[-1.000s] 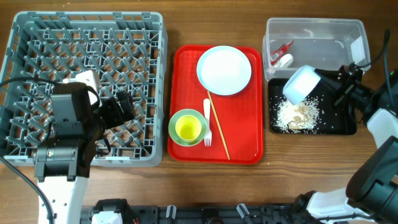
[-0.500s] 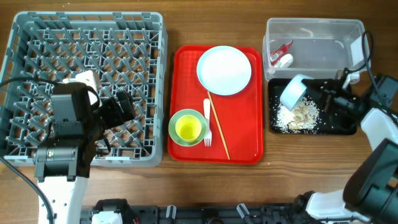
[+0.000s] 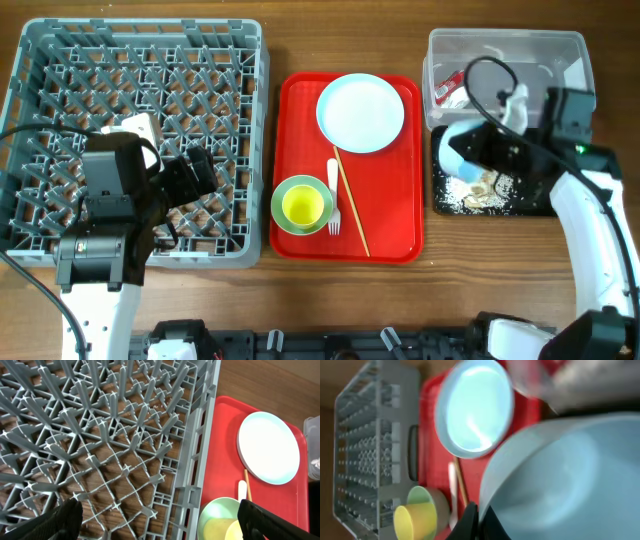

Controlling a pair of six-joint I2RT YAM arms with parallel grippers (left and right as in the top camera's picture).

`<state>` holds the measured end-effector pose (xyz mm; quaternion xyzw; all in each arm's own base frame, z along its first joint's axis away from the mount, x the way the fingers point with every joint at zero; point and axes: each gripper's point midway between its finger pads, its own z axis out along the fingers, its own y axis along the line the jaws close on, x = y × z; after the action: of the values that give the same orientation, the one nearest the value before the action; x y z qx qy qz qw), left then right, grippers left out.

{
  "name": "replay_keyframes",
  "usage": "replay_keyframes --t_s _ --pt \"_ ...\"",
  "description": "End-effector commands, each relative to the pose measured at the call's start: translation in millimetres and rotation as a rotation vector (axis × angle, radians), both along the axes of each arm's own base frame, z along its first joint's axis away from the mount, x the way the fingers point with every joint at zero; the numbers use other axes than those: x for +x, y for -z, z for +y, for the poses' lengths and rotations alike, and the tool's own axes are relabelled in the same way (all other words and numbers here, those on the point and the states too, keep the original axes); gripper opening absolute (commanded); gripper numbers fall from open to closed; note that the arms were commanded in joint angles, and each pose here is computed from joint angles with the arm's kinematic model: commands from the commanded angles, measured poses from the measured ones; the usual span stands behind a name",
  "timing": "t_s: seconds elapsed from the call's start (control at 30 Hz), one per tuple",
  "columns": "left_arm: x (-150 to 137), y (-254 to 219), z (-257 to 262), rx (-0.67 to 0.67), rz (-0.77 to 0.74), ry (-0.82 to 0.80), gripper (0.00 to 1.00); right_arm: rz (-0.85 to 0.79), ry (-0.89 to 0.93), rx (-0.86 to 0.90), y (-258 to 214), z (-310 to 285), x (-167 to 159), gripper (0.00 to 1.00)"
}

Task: Sort waste into correct bins and load items into the dishwasher rack
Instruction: 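Tip the blue bowl over the black tray to dump the rice, then set the emptied blue bowl onto the white plate with the right gripper, then grasp the yellow cup with the right gripper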

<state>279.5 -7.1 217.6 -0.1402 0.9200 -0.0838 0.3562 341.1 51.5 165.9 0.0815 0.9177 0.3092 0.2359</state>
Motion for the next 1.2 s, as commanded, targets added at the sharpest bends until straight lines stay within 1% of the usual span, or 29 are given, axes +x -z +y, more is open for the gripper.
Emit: replay_keyframes --t_s 0.0,0.07,0.1,0.17,0.2,0.23,0.27,0.3,0.33,0.4,0.47,0.5,0.53,0.57,0.6,0.63,0.67,0.7,0.77,0.8,0.83,0.97,1.03,1.1,1.17 --pt "1.5 -6.0 1.3 0.01 -0.015 -0.004 1.0 -0.166 -0.105 -0.176 -51.0 34.0 18.3 0.05" --pt "1.5 -6.1 1.4 0.011 -0.015 -0.005 1.0 -0.283 -0.151 -0.303 -64.6 68.1 29.9 0.04" --pt "1.5 -6.1 1.3 0.01 -0.015 -0.004 1.0 -0.317 -0.159 -0.335 -66.0 77.0 35.2 0.04" --pt "1.5 -6.0 1.4 0.011 -0.015 -0.005 1.0 -0.436 -0.282 -0.387 -62.9 123.5 47.2 0.05" --pt "1.5 -6.0 1.3 0.01 -0.015 -0.004 1.0 -0.447 -0.298 -0.401 -54.9 134.5 53.5 0.04" --pt "1.4 -5.9 1.3 0.01 -0.014 -0.004 1.0 -0.428 -0.33 -0.408 -30.1 151.9 63.6 0.05" --pt "1.3 -5.9 1.3 0.01 -0.014 -0.004 1.0 -0.407 -0.344 -0.411 -14.5 158.2 68.2 0.05" --pt "1.4 -5.9 1.3 0.01 -0.014 -0.004 1.0 -0.365 -0.37 -0.413 15.6 167.5 75.1 0.04" --pt "1.3 -5.9 1.3 0.01 -0.014 -0.005 1.0 -0.337 -0.384 -0.419 33.5 171.6 77.0 0.05" --pt "1.2 -5.7 1.3 0.01 -0.013 -0.004 1.0 -0.27 -0.408 -0.419 65.5 177.8 75.6 0.05" --pt "1.0 -5.5 1.3 0.01 -0.012 -0.004 1.0 -0.202 -0.465 -0.359 87.4 188.1 64.4 0.05" --pt "1.0 -5.5 1.3 0.01 -0.012 -0.004 1.0 -0.17 -0.453 -0.348 91.1 187.3 61.0 0.05" --pt "0.9 -5.5 1.3 0.01 -0.012 -0.004 1.0 -0.159 -0.452 -0.347 92.3 186.7 59.3 0.08" --pt "0.9 -5.5 1.3 0.01 -0.012 -0.004 1.0 -0.155 -0.463 -0.33 90.5 189.1 56.3 0.23" --pt "1.0 -5.5 1.3 0.01 -0.012 -0.004 1.0 -0.153 -0.475 -0.308 87.5 192.1 53.4 0.28" --pt "0.9 -5.4 1.3 0.01 -0.011 -0.004 1.0 -0.147 -0.462 -0.293 83.7 192.8 52.6 0.31" --pt "0.9 -5.5 1.3 0.01 -0.012 -0.004 1.0 -0.167 -0.443 -0.273 64.3 192.5 50.3 0.36" --pt "0.9 -5.5 1.4 0.011 -0.012 -0.005 1.0 -0.181 -0.442 -0.267 54.5 192.3 48.6 0.38" --pt "0.9 -5.4 1.4 0.011 -0.011 -0.005 1.0 -0.214 -0.43 -0.227 13.7 190.8 37.0 0.38" --pt "0.9 -5.4 1.4 0.011 -0.011 -0.005 1.0 -0.222 -0.45 -0.192 -2.4 192.5 25.8 0.39" --pt "0.9 -5.4 1.3 0.01 -0.011 -0.004 1.0 -0.181 -0.465 -0.16 -11.8 191.8 7.1 0.4" --pt "0.8 -5.4 1.3 0.01 -0.011 -0.004 1.0 0.053 -0.553 -0.208 23.6 198.7 -52.6 0.43" --pt "0.8 -5.4 1.3 0.01 -0.011 -0.004 1.0 0.134 -0.544 -0.28 42.1 199.2 -68.4 0.43" --pt "0.2 -4.8 0.7 0.008 -0.008 -0.002 1.0 0.206 -0.583 -0.328 65.6 214.1 -88.1 0.44" --pt "-1.3 -3.5 0.7 0.008 0.0 -0.002 1.0 0.249 -0.537 -0.38 80.7 213.8 -90.1 0.43"
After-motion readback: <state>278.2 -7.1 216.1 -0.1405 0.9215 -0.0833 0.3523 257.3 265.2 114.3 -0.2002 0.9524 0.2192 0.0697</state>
